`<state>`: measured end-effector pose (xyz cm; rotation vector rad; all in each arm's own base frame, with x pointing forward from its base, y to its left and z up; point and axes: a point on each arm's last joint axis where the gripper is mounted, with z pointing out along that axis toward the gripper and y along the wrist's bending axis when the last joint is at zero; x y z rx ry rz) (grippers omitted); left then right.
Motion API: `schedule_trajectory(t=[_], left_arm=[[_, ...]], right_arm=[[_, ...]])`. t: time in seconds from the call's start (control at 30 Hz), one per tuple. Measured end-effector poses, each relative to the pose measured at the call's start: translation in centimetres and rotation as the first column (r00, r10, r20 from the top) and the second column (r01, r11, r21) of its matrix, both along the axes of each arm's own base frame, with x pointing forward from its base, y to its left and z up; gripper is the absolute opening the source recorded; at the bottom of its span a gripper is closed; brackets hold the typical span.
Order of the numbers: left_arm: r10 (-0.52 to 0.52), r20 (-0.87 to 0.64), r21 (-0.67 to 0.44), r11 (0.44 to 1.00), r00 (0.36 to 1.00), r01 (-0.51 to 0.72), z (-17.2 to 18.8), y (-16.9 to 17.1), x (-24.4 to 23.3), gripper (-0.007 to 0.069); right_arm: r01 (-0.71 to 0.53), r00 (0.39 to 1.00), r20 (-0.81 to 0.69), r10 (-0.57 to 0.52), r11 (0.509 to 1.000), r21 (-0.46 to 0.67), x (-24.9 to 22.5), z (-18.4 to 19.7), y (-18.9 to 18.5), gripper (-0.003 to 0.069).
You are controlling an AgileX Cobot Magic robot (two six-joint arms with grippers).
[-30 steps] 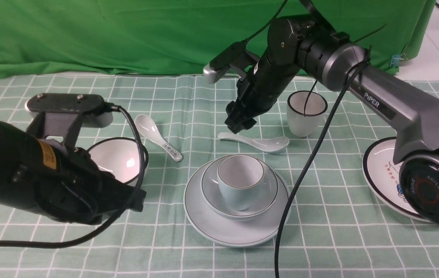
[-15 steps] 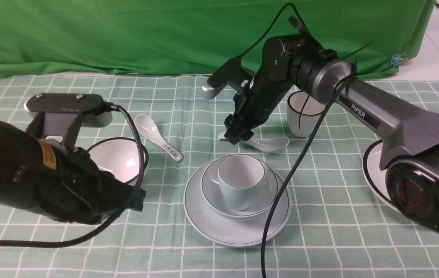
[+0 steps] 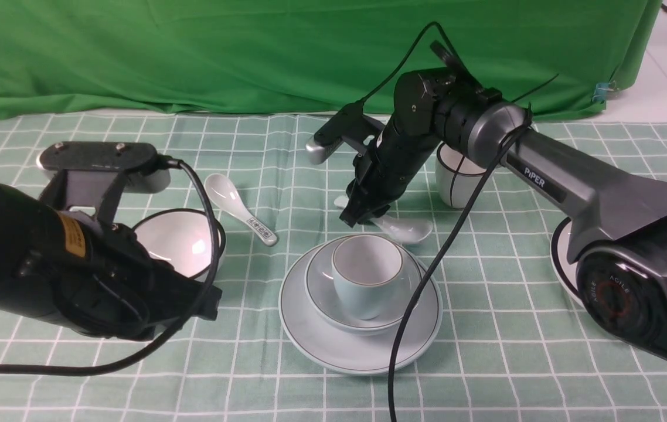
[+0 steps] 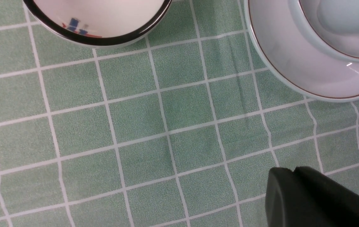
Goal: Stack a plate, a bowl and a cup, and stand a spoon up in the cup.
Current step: Use the right arm to grab a blue soup spoon
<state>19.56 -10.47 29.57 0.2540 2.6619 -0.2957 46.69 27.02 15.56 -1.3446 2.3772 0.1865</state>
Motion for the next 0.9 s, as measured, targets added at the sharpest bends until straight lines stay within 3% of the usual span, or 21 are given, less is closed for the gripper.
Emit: schedule_trajectory(t=[0.17,0.73,0.9], left_arm=[[0.0,0.0,0.0,1.0,1.0,0.0,0.0,0.0,0.0,0.0008],[0.003,0.056,-0.029,1.0,0.998,-0.001,0.4,-0.1,0.3,0.0008],[0.003,0.109,-0.054,0.999,0.994,0.002,1.3,0.1,-0.1,0.0008]], right_arm=[[0.054,0.998,0.021,-0.055,0.998,0.033,0.3,1.5,0.1,0.0167],[0.205,0.966,0.107,-0.235,0.95,0.236,-5.8,21.0,-3.2,0.0167],[0.212,0.963,0.111,-0.245,0.944,0.252,-8.1,23.6,-4.4,0.0167]])
